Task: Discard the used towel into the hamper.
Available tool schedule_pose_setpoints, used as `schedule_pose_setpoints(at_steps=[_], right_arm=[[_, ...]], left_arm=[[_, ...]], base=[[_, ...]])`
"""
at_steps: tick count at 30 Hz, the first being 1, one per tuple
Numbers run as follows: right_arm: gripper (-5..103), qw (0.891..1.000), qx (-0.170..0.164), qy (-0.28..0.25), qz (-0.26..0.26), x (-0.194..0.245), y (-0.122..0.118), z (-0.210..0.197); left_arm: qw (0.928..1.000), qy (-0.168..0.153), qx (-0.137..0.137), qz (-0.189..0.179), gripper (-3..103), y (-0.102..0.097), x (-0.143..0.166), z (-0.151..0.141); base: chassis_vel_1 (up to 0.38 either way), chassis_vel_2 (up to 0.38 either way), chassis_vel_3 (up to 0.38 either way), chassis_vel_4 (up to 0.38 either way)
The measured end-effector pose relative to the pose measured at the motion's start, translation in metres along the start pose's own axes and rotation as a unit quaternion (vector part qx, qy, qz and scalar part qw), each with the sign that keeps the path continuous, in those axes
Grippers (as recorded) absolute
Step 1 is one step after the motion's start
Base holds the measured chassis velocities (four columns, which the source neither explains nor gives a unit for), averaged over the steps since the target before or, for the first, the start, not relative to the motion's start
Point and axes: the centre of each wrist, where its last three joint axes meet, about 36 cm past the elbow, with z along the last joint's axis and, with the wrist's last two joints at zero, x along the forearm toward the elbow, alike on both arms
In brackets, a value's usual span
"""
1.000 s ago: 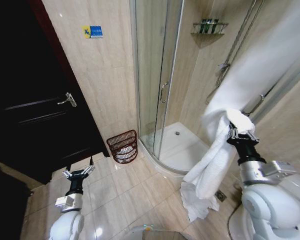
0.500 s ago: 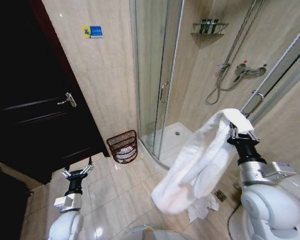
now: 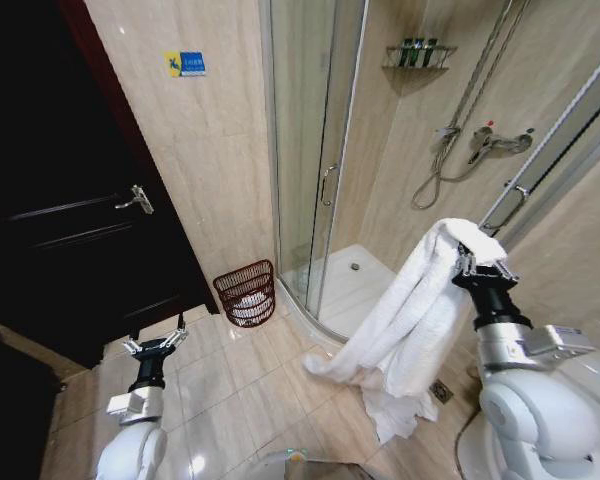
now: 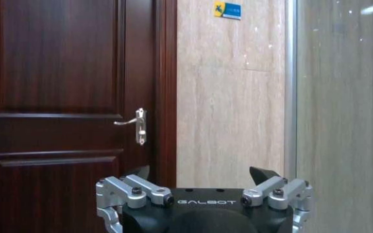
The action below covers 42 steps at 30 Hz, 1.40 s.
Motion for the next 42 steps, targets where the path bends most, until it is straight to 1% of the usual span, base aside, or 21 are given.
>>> schedule_pose_setpoints(at_steps=[5,15,29,37,42], right_arm=[[10,1.000,0.005,0.012,0.002,0.002,0.001,0.001],[10,1.000,0.006,0.012,0.004,0.002,0.001,0.001],[10,1.000,0.005,0.013,0.009,0.004,0.001,0.003],[10,1.000,0.008,0.012,0.009,0.003,0.001,0.002],[10,1.000,0.016,0.013,0.011,0.003,0.001,0.002]], left_arm=[[1.0000,0.004,-0.002,0.005,100,0.001,0.000,0.001],[0.9999,0.005,-0.009,0.002,100,0.006,0.001,0.001],[0.9999,0.002,-0.012,0.002,100,0.008,0.003,0.004],[0.9999,-0.005,-0.014,-0.004,100,0.012,0.005,0.003],[0.9996,-0.022,-0.014,-0.012,100,0.011,0.006,0.007]], base=[[0.000,0.000,0.000,0.000],[0.000,0.000,0.000,0.000],[0.070,0.078,0.083,0.071],[0.140,0.124,0.112,0.105],[0.088,0.097,0.098,0.080]])
